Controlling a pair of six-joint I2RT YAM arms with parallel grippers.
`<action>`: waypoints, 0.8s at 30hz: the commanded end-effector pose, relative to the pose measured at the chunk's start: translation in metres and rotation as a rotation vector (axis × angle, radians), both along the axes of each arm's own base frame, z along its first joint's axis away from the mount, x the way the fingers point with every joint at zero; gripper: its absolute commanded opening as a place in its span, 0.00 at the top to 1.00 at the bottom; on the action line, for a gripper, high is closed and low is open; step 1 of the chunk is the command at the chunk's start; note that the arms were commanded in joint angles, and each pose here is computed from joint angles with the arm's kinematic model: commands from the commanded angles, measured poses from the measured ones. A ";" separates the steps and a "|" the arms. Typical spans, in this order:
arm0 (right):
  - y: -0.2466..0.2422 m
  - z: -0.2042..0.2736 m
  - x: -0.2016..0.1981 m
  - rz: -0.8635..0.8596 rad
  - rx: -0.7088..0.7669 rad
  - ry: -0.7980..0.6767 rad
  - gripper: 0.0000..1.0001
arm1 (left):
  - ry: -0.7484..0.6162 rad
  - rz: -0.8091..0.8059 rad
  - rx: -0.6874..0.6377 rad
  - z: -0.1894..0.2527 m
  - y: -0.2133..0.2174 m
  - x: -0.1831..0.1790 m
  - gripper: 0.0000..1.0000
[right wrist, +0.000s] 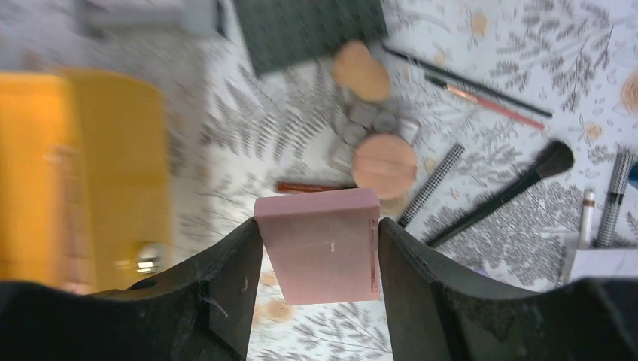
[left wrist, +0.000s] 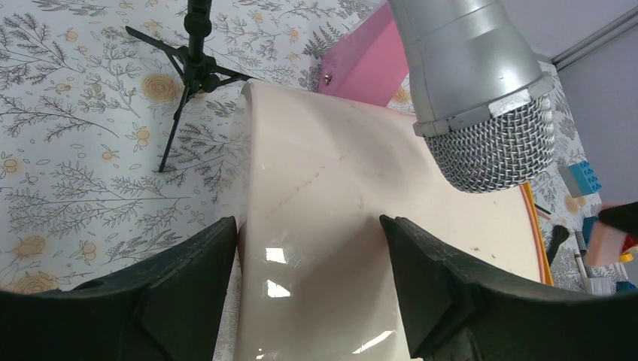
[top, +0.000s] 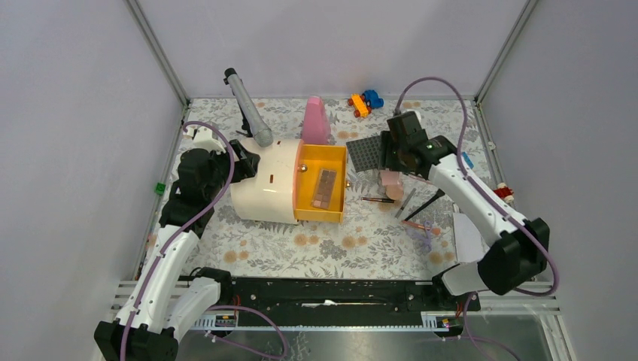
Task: Organize the makeup
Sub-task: Pick up the makeup from the center of the board, then place the makeup in the drawer.
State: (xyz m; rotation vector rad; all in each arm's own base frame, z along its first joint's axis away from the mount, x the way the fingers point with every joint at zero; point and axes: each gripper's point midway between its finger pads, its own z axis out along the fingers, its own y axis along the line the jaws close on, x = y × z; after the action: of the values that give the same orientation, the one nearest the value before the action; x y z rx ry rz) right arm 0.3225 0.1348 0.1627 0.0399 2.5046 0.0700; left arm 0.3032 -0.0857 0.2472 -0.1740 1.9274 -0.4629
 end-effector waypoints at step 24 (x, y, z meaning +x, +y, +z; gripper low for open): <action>0.198 0.068 -0.008 0.110 0.331 -0.140 0.64 | 0.236 -0.042 0.075 -0.063 0.003 -0.027 0.27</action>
State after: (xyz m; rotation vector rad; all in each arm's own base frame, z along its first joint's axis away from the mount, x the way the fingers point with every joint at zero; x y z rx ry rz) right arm 0.3086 0.3211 0.2308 -0.0107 2.3495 0.5069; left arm 0.3032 -0.0857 0.2472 -0.1738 1.9275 -0.4639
